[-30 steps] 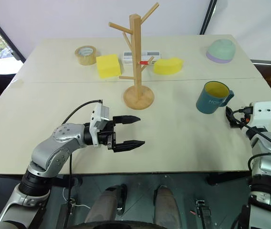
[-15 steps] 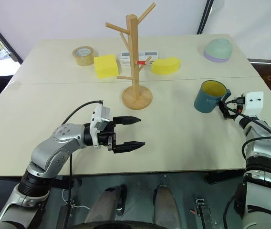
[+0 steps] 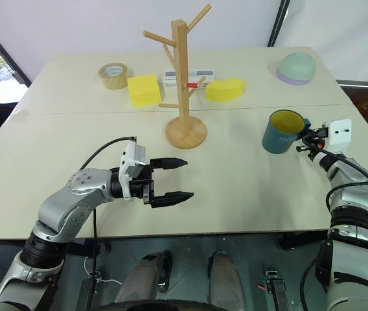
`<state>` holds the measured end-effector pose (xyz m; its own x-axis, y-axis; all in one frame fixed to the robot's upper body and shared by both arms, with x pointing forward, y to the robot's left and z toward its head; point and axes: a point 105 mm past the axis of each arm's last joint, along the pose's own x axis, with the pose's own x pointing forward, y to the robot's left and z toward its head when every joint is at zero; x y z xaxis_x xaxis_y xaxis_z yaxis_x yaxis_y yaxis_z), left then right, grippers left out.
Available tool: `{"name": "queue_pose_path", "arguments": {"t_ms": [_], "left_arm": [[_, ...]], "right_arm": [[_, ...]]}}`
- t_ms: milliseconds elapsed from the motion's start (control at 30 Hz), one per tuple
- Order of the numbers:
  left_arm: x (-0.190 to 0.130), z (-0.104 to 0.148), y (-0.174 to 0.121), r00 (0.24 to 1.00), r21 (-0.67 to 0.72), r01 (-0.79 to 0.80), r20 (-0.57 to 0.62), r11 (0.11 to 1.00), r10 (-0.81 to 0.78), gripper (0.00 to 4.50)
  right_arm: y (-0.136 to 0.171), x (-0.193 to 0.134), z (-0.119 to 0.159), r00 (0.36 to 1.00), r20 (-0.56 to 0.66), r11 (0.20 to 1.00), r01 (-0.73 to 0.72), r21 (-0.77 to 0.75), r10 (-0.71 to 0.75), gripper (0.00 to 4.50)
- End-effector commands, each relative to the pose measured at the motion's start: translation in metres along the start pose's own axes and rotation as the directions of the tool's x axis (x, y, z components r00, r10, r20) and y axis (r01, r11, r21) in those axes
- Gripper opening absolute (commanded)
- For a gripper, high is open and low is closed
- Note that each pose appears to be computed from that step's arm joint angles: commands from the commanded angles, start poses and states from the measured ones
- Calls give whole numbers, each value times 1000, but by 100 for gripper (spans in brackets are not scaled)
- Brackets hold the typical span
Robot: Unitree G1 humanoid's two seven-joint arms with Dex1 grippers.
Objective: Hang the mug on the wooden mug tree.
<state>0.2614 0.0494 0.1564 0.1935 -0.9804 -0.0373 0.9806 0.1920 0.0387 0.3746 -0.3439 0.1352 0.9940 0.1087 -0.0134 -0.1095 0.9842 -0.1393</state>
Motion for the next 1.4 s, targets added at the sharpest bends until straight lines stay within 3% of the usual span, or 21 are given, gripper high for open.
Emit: {"name": "queue_pose_path", "arguments": {"t_ms": [33, 133, 333, 467, 767, 1400], "left_arm": [[-9, 6, 9, 999, 41, -47, 13, 998, 47, 450], [-19, 5, 21, 994, 54, -110, 7, 992, 109, 450], [-47, 5, 48, 971, 91, -239, 11, 967, 239, 450], [-55, 9, 55, 965, 98, -264, 33, 960, 262, 450], [-79, 35, 61, 939, 128, -334, 129, 934, 318, 450], [-82, 40, 54, 938, 133, -336, 136, 932, 319, 450]], "right_arm": [[10, -2, 35, 993, 110, 996, -42, -79, 51, 3], [40, -9, 61, 974, 128, 958, -152, -244, 187, 3], [127, -33, 138, 840, 123, 748, -393, -535, 529, 3], [155, -33, 168, 798, 107, 678, -424, -600, 593, 3], [188, -15, 188, 769, -19, 556, -479, -680, 639, 3], [210, 27, 204, 782, -52, 546, -479, -687, 621, 3]]}}
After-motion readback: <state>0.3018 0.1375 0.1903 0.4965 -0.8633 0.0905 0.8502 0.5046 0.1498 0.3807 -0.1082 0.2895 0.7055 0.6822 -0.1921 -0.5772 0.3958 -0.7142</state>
